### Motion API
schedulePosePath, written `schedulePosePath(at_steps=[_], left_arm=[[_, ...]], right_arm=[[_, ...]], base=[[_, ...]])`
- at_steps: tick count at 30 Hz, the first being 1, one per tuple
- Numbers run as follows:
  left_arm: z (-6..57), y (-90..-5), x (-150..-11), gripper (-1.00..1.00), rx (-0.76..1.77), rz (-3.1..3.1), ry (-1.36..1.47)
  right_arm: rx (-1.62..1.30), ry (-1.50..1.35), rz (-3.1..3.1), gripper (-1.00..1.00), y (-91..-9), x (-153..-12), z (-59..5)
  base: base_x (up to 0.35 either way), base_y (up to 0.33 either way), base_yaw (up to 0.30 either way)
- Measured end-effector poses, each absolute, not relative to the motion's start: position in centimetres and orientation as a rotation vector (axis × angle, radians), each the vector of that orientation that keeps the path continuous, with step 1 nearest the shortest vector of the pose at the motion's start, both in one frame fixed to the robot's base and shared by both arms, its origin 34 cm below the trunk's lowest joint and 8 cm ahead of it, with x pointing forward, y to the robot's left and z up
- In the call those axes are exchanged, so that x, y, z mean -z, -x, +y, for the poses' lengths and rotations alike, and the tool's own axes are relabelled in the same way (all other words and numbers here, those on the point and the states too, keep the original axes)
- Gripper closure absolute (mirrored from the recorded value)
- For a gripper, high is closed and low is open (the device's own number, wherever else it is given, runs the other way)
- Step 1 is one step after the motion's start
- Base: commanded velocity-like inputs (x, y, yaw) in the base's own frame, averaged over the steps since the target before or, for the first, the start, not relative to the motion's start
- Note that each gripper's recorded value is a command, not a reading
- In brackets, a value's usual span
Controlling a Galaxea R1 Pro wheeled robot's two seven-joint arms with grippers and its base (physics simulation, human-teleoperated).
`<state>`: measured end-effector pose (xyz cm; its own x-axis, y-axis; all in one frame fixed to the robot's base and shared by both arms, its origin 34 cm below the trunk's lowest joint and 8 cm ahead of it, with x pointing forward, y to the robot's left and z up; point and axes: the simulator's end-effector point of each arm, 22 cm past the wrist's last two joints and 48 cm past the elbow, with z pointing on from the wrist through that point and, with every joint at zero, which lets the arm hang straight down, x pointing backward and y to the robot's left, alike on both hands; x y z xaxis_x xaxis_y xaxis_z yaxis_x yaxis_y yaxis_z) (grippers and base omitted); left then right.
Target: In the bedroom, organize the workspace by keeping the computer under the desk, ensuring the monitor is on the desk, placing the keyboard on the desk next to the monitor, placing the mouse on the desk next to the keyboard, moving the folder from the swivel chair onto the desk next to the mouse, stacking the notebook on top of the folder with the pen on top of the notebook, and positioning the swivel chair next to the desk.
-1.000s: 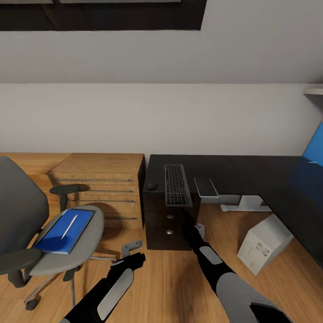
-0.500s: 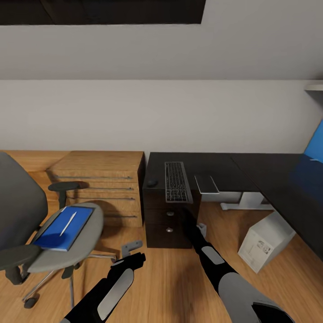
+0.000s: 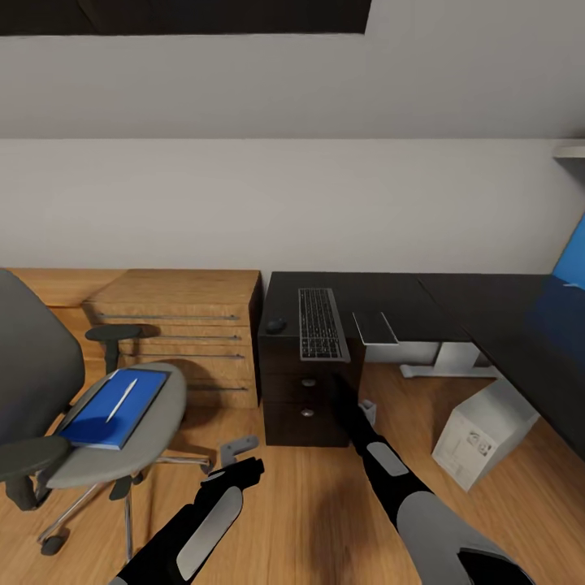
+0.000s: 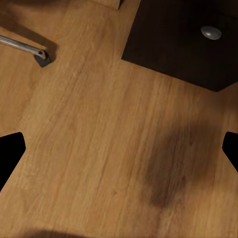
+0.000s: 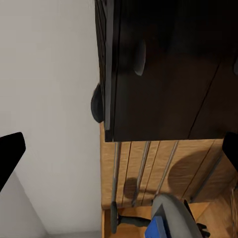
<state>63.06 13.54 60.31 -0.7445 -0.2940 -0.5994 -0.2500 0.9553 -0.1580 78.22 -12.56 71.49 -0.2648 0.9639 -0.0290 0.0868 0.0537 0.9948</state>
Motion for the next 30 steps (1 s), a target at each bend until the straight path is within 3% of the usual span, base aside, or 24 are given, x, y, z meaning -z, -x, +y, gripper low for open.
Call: schedulePosePath(at_steps=[16,30], left_arm=[[11.2,-63.4,-62.2,-1.0,0.135,2.407,0.299],[10.0,-63.3,-63.0,-1.0,0.159,2.394,0.257]], right_arm=[[-1.327,-1.101,1.49,-1.0,-78.3,-71.7,-12.9],[-1.323,-1.108,1.497,-1.0,-78.3,-71.5,-12.9]], base=[[0.001,0.0,0.0],[0.136,0.0,0.0]])
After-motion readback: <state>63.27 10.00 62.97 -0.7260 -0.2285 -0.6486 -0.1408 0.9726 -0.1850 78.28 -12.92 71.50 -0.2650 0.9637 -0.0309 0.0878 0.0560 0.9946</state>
